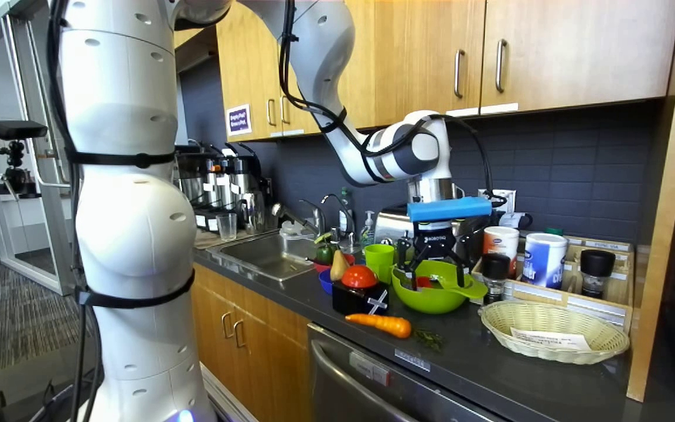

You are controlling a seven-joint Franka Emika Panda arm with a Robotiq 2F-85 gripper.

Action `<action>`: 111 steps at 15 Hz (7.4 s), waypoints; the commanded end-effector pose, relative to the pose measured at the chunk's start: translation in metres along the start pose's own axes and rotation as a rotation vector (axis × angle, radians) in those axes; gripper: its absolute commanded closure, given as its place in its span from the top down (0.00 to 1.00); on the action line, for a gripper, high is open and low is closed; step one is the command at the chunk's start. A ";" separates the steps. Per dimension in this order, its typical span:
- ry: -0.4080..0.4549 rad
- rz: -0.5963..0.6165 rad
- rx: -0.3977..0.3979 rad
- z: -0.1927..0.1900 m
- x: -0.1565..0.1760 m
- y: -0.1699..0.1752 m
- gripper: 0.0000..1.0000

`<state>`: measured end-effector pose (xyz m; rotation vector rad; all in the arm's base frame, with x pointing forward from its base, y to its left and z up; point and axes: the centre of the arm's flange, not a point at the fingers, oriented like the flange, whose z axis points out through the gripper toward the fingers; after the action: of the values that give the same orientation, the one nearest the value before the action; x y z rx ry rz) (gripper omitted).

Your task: Remove the spoon from the green bowl, put it in the white basket and then lift the orange plush toy.

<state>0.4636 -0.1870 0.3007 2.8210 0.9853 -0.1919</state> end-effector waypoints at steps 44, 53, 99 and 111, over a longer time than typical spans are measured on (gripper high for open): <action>-0.043 -0.106 -0.100 -0.055 0.059 -0.039 0.01; -0.028 -0.041 -0.121 -0.079 0.008 0.034 0.01; -0.204 0.484 -0.246 -0.102 -0.081 0.026 0.01; -0.285 0.546 -0.173 -0.057 -0.060 0.028 0.01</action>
<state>0.4330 -0.2316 0.3724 2.6802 0.1920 -0.3758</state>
